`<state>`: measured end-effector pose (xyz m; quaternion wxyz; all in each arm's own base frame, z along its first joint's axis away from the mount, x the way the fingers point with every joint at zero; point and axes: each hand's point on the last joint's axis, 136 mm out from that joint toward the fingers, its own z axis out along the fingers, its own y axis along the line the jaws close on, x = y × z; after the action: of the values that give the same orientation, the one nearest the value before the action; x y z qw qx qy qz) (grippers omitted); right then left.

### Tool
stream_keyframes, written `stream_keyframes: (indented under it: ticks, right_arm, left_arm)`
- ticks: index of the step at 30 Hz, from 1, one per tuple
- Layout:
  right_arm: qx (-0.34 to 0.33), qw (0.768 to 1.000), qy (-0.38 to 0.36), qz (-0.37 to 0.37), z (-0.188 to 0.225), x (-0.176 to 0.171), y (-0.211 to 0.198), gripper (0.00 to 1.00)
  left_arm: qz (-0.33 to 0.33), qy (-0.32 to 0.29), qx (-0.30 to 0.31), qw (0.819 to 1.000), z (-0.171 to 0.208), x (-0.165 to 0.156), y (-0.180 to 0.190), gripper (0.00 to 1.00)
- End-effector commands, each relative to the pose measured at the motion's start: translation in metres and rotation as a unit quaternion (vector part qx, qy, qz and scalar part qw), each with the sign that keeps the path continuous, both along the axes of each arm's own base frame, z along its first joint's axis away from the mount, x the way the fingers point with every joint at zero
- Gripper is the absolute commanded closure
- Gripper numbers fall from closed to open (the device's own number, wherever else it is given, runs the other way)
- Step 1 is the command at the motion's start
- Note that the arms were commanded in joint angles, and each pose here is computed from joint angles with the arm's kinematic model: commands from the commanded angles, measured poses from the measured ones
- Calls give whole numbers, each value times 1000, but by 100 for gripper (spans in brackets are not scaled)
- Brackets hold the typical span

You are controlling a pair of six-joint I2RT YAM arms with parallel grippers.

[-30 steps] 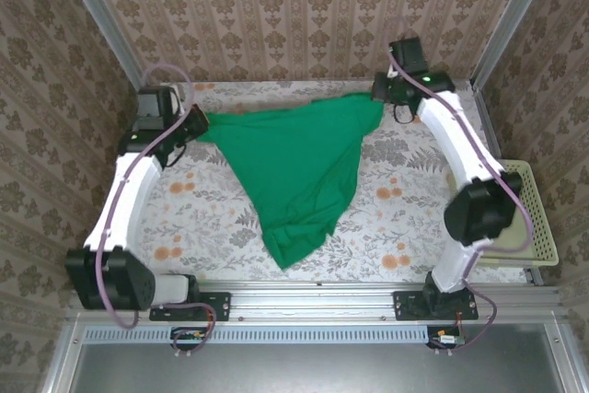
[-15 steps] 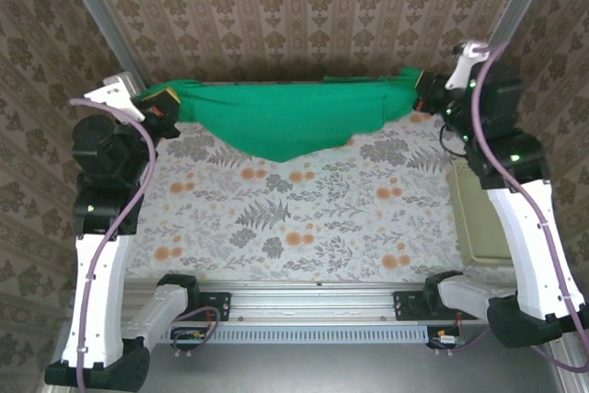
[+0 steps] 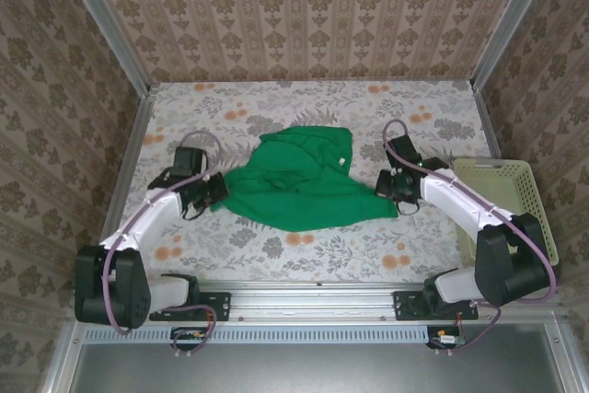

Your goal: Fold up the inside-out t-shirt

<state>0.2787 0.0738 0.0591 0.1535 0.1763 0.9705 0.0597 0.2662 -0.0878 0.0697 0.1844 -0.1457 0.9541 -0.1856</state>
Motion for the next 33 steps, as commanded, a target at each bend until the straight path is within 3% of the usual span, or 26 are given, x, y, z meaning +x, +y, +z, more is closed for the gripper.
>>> stream_keyframes:
  ticks: [1, 5, 8, 13, 16, 21, 26, 33]
  right_arm:
    - [27, 999, 11, -44, -13, -11, 3, 100]
    - [30, 999, 6, -41, -18, -10, 5, 100]
    - [12, 999, -18, -35, 3, 2, 1, 100]
    - [-13, 992, -127, -18, 88, 35, -6, 100]
    - [-21, 978, -208, -4, 154, 46, -8, 100]
    - [-16, 936, -351, 24, 277, 39, -11, 100]
    - [3, 881, -473, 34, 381, 7, -17, 100]
    - [84, 789, -607, 36, 493, -50, -18, 100]
  left_arm:
    - [18, -16, -18, 1000, -2, -3, -1, 100]
    - [20, -28, -20, 999, -3, -3, -1, 100]
    - [15, -66, -26, 997, 22, 11, -4, 100]
    - [15, -180, -12, 983, 103, 35, 2, 100]
    - [15, -264, -12, 964, 166, 41, 4, 100]
    - [9, -405, -11, 914, 278, 29, 9, 100]
    - [-6, -520, -24, 854, 376, -3, 10, 100]
    - [-40, -625, -59, 777, 470, -55, 4, 100]
